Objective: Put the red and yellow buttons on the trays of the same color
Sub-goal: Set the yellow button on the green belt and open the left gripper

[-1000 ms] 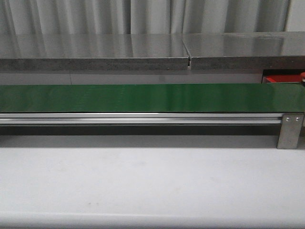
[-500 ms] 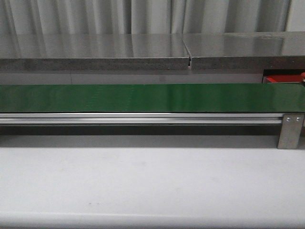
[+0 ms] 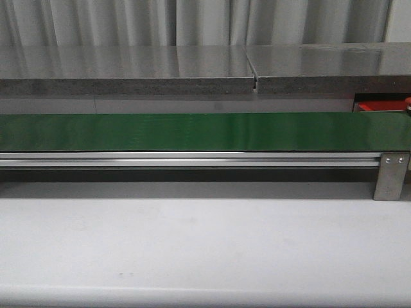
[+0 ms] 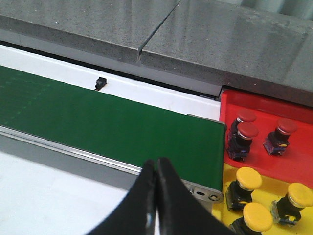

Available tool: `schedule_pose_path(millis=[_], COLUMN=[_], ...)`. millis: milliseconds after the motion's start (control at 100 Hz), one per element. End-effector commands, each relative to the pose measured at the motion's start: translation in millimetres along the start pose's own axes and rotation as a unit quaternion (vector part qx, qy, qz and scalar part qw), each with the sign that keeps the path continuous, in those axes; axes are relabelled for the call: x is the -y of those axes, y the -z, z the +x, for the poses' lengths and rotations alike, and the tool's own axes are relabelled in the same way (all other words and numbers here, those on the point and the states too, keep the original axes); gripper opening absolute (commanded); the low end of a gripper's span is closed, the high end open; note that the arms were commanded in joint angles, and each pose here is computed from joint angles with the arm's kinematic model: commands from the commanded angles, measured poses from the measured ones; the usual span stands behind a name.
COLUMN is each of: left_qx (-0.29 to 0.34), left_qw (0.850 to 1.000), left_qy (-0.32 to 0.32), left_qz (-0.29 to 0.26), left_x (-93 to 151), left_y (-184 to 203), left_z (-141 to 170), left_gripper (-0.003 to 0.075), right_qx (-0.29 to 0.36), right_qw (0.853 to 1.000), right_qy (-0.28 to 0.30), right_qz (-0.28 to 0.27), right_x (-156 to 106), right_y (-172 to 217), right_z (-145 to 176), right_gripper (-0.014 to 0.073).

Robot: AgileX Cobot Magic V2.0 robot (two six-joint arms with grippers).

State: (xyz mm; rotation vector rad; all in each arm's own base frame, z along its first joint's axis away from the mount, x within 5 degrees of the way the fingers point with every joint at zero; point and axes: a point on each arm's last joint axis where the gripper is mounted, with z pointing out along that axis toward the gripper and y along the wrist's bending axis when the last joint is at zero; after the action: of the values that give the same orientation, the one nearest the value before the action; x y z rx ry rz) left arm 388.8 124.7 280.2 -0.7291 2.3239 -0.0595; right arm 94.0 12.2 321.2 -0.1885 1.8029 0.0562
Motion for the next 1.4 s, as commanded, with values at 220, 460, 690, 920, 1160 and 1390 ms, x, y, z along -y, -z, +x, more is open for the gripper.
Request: schedule_pose_path(millis=[220, 460, 690, 920, 1160, 1390], left_qx=[0.025, 0.013, 0.009, -0.002, 0.024, 0.056], left_qw=[0.999, 0.999, 0.999, 0.999, 0.998, 0.997], left_qy=[-0.017, -0.009, 0.004, 0.001, 0.001, -0.021], left_qz=[0.034, 0.037, 0.045, 0.045, 0.054, 0.043], left_x=[25, 25, 26, 29, 34, 32], left_y=[13, 13, 13, 20, 32, 32], left_z=[13, 17, 17, 12, -4, -11], left_gripper=[0.0174, 0.0237, 0.0466, 0.0463, 0.0462, 0.0462], right_qx=[0.04, 0.04, 0.04, 0.04, 0.04, 0.04], right_qw=[0.999, 0.999, 0.999, 0.999, 0.999, 0.999], right_qy=[0.002, 0.002, 0.002, 0.002, 0.002, 0.002], right_qz=[0.017, 0.017, 0.017, 0.017, 0.017, 0.017], right_x=[3, 3, 3, 3, 3, 3], right_y=[3, 3, 3, 3, 3, 3], right_z=[-13, -13, -13, -13, -13, -13], right_gripper=[-0.0118, -0.0118, -0.0118, -0.0118, -0.0118, -0.0118])
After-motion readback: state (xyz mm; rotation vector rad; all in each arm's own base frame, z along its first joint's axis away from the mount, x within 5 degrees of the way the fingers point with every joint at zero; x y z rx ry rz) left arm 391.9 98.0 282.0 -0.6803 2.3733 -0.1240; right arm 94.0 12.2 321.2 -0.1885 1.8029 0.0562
